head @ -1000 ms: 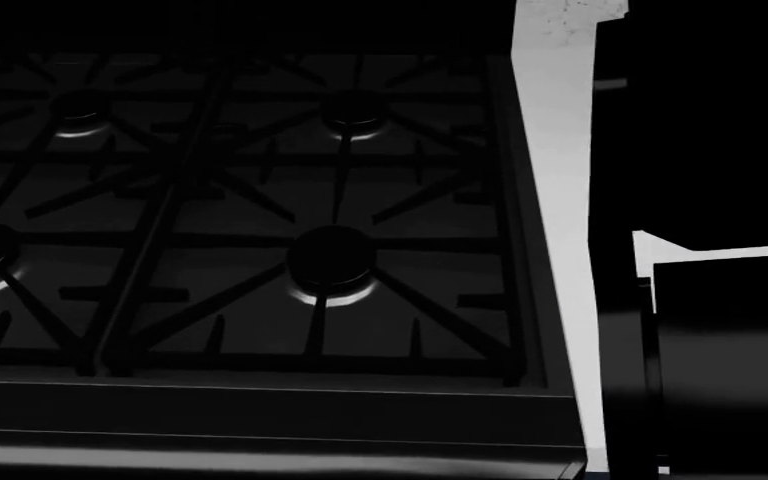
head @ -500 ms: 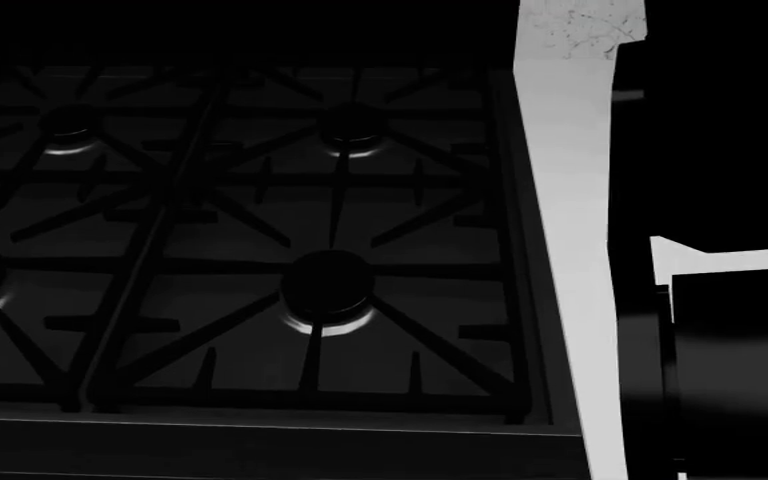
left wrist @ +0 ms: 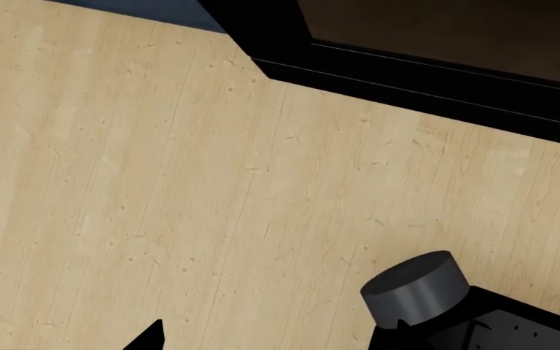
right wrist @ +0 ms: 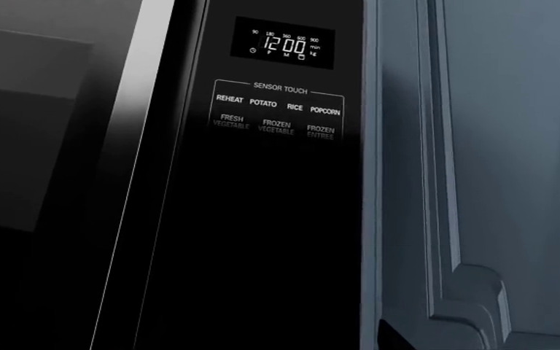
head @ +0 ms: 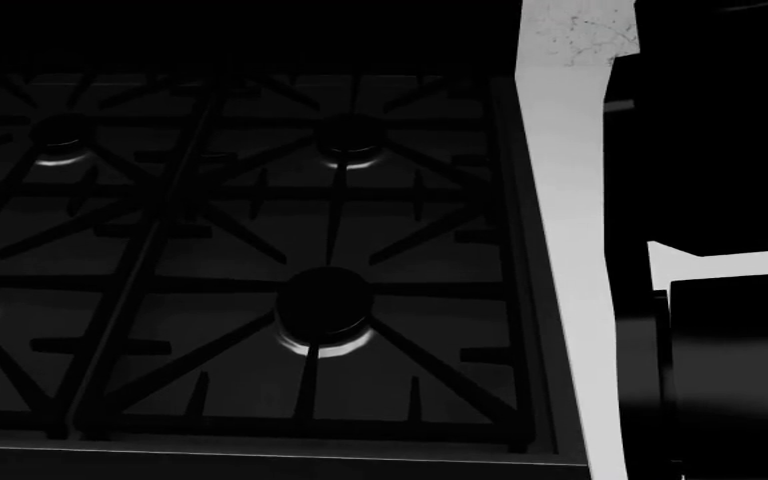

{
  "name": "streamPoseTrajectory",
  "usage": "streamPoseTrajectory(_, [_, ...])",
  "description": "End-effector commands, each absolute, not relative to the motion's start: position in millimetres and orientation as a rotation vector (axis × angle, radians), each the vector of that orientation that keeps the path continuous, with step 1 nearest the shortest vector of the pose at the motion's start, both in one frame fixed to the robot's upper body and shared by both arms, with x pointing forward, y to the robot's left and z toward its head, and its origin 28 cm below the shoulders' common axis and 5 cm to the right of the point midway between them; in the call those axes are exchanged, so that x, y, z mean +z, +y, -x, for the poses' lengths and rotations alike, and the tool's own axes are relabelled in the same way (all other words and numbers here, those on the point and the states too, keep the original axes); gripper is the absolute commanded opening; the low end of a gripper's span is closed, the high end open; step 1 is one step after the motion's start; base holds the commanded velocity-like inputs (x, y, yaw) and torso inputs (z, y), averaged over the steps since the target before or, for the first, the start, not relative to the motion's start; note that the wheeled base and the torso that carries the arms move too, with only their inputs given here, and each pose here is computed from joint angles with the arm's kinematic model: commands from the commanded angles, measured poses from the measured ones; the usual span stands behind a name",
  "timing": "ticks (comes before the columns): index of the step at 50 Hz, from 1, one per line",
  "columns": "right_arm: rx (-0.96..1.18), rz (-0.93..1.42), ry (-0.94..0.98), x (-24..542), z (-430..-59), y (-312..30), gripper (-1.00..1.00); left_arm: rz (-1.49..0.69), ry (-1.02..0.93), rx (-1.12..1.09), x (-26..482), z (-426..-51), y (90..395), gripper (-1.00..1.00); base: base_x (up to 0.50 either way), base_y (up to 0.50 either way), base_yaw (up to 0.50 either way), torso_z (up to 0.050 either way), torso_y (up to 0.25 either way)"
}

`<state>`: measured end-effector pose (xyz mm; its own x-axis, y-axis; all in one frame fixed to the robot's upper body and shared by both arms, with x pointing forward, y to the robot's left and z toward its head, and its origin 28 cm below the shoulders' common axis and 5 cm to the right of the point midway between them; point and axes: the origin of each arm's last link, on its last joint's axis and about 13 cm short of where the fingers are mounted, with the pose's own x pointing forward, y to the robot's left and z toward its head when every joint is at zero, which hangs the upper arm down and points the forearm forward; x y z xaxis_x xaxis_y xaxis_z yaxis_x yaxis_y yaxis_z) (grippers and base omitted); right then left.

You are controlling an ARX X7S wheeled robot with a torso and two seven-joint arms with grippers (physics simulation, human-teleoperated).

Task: Press the stop button on the microwave

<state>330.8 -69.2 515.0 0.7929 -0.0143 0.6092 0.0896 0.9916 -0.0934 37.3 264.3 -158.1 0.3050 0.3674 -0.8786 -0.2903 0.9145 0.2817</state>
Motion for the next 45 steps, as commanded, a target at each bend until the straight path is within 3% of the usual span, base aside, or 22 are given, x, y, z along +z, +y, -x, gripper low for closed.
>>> streamPoseTrajectory(1, [-0.051, 0.125, -0.654, 513, -331, -68, 1.0, -0.076, 1.187, 0.436, -158, -37, 264, 1.0, 0.0, 0.0, 0.0, 0.05, 0.102])
streamPoseTrajectory(9, [-0.031, 0.13, -0.651, 511, -332, -68, 1.0, -0.076, 1.187, 0.436, -158, -37, 264, 1.0, 0.27, -0.04, 0.0, 0.05, 0.101])
streamPoseTrajectory(26, [-0.004, 0.104, -0.625, 508, -330, -68, 1.0, -0.074, 1.187, 0.469, -158, -37, 264, 1.0, 0.0, 0.0, 0.0, 0.05, 0.098])
streamPoseTrajectory(45, [-0.017, 0.127, -0.602, 500, -309, -65, 1.0, -0.073, 1.169, 0.478, -158, -37, 264, 1.0, 0.0, 0.0, 0.0, 0.001, 0.0])
